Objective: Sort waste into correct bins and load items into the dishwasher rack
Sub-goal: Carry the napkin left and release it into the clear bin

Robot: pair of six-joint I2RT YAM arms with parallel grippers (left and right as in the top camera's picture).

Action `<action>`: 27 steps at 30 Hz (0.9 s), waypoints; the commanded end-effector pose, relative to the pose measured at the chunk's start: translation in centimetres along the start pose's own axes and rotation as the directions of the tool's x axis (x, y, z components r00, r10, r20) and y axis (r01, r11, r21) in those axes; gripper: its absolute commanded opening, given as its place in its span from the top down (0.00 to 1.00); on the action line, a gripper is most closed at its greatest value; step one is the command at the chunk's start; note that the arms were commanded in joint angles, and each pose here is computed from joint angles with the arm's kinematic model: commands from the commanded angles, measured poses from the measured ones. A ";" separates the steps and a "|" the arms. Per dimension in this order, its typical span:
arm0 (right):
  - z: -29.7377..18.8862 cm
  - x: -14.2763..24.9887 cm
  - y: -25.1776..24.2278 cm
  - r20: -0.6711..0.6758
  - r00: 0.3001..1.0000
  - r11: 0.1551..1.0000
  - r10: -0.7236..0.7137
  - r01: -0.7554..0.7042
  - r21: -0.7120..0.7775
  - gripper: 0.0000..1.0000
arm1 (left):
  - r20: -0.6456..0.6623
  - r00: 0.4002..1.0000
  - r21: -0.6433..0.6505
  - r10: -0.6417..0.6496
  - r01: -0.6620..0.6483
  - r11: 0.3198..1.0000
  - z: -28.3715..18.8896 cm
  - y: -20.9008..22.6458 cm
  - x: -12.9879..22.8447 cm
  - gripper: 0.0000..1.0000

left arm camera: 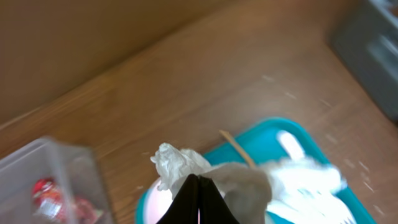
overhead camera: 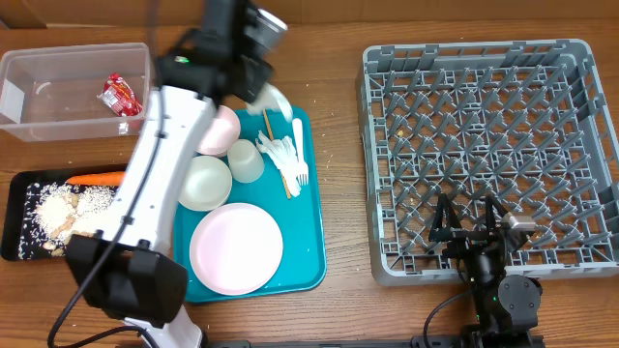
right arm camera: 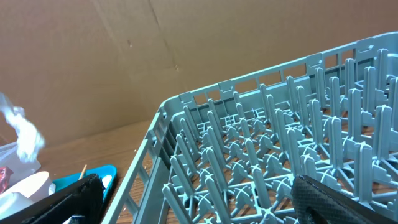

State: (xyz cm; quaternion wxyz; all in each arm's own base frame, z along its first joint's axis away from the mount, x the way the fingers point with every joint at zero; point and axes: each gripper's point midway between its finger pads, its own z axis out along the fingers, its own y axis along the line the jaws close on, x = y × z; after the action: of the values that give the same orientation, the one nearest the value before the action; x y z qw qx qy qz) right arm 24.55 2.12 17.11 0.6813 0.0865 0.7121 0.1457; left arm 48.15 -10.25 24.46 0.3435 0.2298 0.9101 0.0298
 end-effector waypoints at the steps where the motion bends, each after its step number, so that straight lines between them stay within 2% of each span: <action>1: 0.0 0.0 -0.4 0.013 1.000 1.000 -0.003 0.003 0.015 0.00 | 0.120 0.954 -0.096 -0.275 0.287 0.953 -1.7 8.1 -0.6 0.96; 4: 0.0 0.0 -0.4 0.013 1.000 1.000 -0.003 0.003 0.015 0.00 | 0.173 0.913 -0.124 -0.370 0.393 0.911 -2.0 12.7 0.3 0.96; 6: 0.0 0.0 -0.4 0.013 1.000 1.000 -0.003 0.003 0.015 0.00 | 0.192 0.883 -0.158 -0.429 0.459 0.874 -1.7 17.1 2.4 0.96; 12: 0.0 0.0 -0.4 0.013 1.000 1.000 -0.003 0.003 0.015 0.00 | 0.135 0.839 -0.228 -0.528 0.545 0.807 1.6 23.0 8.4 0.94; 13: 0.0 0.0 -0.4 0.013 1.000 1.000 -0.003 0.003 0.015 0.00 | 0.118 0.830 -0.233 -0.544 0.556 0.798 2.4 23.6 9.5 0.86; 14: 0.0 0.0 -0.4 0.013 1.000 1.000 -0.003 0.003 0.015 0.00 | 0.100 0.823 -0.232 -0.559 0.566 0.791 3.2 24.0 10.5 0.69; 15: 0.0 0.0 -0.4 0.013 1.000 1.000 -0.003 0.003 0.015 0.00 | 0.086 0.815 -0.232 -0.573 0.575 0.784 3.9 24.4 11.3 0.45; 17: 0.0 0.0 -0.4 0.013 1.000 1.000 -0.003 0.003 0.015 0.00 | 0.076 0.788 -0.238 -0.611 0.609 0.756 4.6 25.1 12.6 0.49; 21: 0.0 0.0 -0.4 0.013 1.000 1.000 -0.003 0.003 0.015 0.00 | 0.116 0.731 -0.242 -0.672 0.677 0.695 3.7 26.1 12.9 0.48; 24: 0.0 0.0 -0.4 0.013 1.000 1.000 -0.003 0.003 0.015 0.00 | 0.162 0.708 -0.226 -0.687 0.705 0.673 1.6 26.1 11.6 0.47; 27: 0.0 0.0 -0.4 0.013 1.000 1.000 -0.003 0.003 0.015 0.00 | 0.200 0.667 -0.099 -0.718 0.742 0.663 -0.7 24.5 9.0 0.39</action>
State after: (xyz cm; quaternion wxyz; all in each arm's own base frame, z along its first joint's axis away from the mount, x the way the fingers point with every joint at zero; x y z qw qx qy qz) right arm 24.55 2.13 17.12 0.6814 0.0863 0.7120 0.1458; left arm 51.85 17.97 18.45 0.3525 -0.1737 0.9194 0.0151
